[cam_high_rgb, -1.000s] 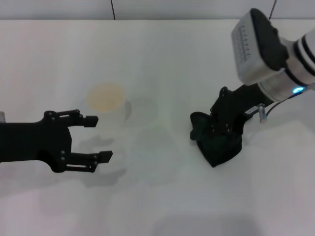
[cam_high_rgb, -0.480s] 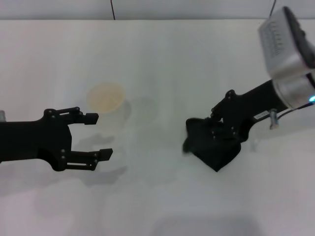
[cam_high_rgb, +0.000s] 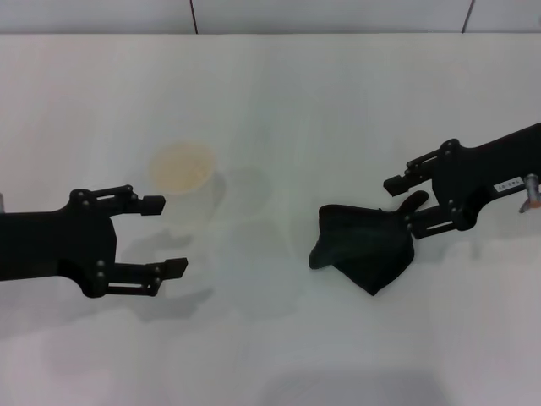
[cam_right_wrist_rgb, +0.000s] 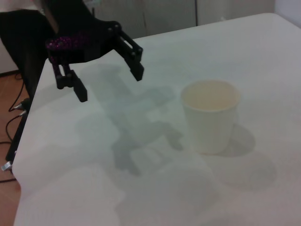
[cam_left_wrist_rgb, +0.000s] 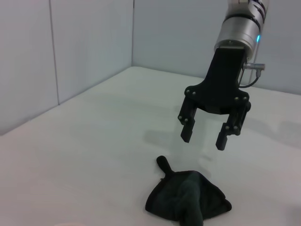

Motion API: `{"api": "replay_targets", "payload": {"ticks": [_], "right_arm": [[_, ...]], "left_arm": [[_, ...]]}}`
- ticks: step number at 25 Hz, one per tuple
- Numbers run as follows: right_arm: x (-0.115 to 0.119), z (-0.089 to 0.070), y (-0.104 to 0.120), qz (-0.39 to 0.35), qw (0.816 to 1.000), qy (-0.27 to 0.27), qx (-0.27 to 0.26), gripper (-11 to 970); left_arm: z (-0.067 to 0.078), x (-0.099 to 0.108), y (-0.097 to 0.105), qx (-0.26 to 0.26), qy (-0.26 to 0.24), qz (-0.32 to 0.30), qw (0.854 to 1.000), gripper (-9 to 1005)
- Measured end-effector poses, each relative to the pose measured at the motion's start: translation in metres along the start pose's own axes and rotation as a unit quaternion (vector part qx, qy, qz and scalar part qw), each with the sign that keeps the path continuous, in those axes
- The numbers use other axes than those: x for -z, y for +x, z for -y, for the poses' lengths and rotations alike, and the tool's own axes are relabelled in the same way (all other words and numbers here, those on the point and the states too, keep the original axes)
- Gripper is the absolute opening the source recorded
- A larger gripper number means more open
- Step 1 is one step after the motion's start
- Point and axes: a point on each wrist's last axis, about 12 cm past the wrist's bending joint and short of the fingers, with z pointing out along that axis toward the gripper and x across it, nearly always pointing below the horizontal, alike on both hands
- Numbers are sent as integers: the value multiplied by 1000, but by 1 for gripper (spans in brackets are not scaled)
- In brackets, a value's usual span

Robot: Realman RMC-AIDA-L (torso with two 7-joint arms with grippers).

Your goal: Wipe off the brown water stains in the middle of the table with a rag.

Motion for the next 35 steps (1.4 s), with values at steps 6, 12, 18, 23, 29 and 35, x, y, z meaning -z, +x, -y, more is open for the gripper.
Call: {"api": "replay_targets", "payload": {"ticks": [6,12,18,23,29,35], "right_arm": [[5,0,3,3,1000,5,-5,561],[5,-4,2,5,1000,-10,-6,561],[4,-7,6,12,1000,-7,-8,561],[3,-8,5,15,1000,-8,-4,561],[11,-14,12,31,1000,6,-1,561],[19,-16,15,44,999,12,1,561]], "left_arm": [[0,0,1,-1,3,1,1000,882],[-1,-1,0,-9,5,-1,1000,880],[-3,0,2,-9,1,9,1000,880],[-4,-1,4,-1,2,13,1000,879],[-4,13,6,9,-7,32,999,879],[-2,18,8,10,-11,40,999,880]]}}
